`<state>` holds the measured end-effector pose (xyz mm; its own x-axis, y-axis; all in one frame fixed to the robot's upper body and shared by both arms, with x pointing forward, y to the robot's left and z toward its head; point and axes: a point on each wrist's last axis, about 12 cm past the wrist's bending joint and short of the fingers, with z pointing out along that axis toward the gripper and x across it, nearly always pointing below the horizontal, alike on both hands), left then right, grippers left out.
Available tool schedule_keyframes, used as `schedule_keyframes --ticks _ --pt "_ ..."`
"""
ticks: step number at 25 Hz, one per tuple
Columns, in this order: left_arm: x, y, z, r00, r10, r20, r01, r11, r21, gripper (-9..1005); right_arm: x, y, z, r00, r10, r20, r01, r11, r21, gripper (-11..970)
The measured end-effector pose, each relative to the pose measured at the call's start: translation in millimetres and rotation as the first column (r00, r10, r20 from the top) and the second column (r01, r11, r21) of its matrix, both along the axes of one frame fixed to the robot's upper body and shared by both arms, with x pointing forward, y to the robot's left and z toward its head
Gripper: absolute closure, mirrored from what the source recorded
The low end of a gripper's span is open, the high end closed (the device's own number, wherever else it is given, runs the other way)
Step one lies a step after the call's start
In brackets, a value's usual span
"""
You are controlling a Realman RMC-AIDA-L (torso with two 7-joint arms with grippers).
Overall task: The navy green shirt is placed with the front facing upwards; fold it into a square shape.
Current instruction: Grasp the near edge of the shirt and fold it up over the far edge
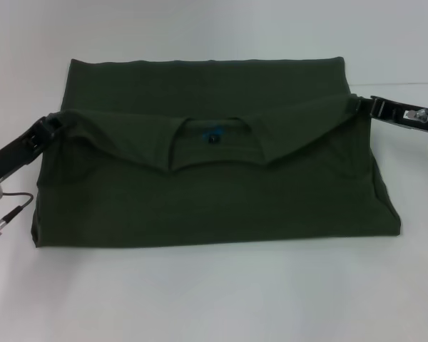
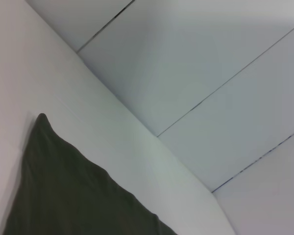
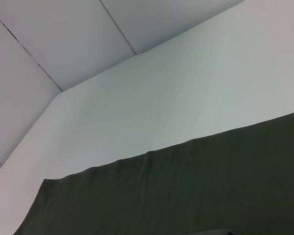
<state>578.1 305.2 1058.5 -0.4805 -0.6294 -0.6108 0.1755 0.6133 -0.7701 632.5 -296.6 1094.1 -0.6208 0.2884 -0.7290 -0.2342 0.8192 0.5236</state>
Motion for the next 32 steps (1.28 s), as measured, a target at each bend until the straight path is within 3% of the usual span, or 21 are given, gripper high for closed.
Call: schedule_keyframes --ticks 15,23,29,32 --pt "9.3 -15 -5.5 1.0 0.017 0.01 -0.018 0.996 0.092 955 0.8 8 -8.0 1.0 -0.019 0.016 0.019 1.0 -0.018 764" --pt "6.4 -11 -10.4 0.996 0.083 0.005 -0.084 0.995 0.054 953 -3.6 9 -11.9 1.0 0.005 0.028 -0.004 1.0 -0.015 754" --pt "0.9 -4 -14.0 0.992 0.125 0.001 -0.125 0.992 0.031 761 -9.2 10 -18.8 1.0 0.015 0.007 -0.015 1.0 -0.007 643" --pt "0.9 -5 -14.2 0.994 0.11 -0.001 -0.11 0.993 0.044 587 -12.7 8 -21.7 1.0 0.013 -0.001 -0.013 1.0 -0.001 577"
